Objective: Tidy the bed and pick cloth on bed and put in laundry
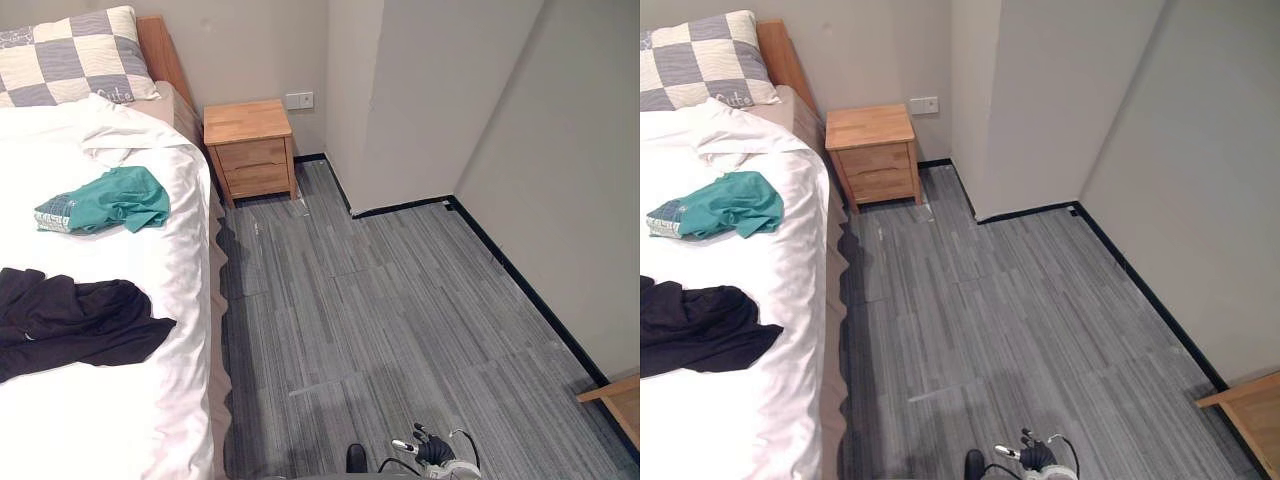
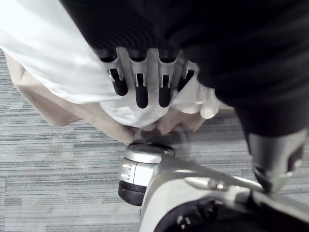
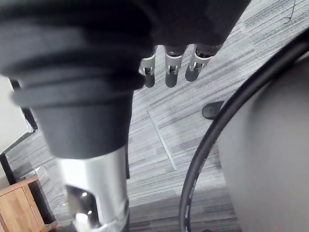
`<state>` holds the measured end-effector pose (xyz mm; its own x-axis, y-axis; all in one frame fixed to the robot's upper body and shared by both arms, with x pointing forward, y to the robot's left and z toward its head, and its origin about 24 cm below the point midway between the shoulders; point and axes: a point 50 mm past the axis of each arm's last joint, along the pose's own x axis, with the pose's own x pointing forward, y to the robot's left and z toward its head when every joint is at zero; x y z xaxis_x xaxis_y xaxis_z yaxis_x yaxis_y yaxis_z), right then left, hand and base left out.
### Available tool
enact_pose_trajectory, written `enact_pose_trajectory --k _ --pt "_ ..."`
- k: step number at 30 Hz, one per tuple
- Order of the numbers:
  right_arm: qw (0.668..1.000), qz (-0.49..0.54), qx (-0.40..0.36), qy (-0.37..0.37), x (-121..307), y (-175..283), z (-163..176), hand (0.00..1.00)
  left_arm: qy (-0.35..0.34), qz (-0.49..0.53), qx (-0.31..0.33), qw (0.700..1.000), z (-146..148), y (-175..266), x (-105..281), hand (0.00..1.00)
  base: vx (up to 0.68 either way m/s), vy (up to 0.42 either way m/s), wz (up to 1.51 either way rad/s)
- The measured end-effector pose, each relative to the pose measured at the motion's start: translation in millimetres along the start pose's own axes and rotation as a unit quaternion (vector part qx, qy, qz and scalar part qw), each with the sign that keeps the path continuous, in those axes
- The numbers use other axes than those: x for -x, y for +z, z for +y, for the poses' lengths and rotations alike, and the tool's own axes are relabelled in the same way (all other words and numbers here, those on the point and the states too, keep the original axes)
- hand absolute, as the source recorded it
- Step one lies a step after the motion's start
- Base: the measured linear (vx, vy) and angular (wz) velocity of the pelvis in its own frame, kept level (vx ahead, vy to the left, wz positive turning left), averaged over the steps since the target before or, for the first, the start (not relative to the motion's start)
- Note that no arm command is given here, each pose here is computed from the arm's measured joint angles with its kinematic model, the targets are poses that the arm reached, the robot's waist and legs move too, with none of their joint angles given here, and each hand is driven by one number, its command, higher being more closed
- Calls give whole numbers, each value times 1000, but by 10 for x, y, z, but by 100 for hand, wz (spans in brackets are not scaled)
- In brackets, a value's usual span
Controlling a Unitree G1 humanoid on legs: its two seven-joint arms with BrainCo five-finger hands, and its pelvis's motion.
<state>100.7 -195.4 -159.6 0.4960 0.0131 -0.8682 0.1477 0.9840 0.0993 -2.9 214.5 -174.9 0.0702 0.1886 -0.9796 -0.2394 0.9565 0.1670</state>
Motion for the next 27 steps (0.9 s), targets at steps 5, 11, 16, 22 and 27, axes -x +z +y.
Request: enact_pose_trajectory --k 5,11,16,22,27 --pt "1000 -1 -27 -16 10 -21 -37 0 -2 -4 7 1000 19 20 1 0 17 6 26" --pt "998 -19 -52 -26 6 89 -83 0 -37 -13 130 991 -104 -84 46 0 -9 19 -44" --pt "999 -19 -34 -38 -20 235 -151 0 -99 3 130 986 -454 -314 110 0 127 139 -106" --pt "999 -8 -8 -38 -13 208 -180 0 -101 -8 92 991 -375 -309 101 0 135 63 -37" --pt "999 -1 -19 -31 -27 163 -122 0 -85 -9 36 996 -201 -279 80 0 126 -7 -29"
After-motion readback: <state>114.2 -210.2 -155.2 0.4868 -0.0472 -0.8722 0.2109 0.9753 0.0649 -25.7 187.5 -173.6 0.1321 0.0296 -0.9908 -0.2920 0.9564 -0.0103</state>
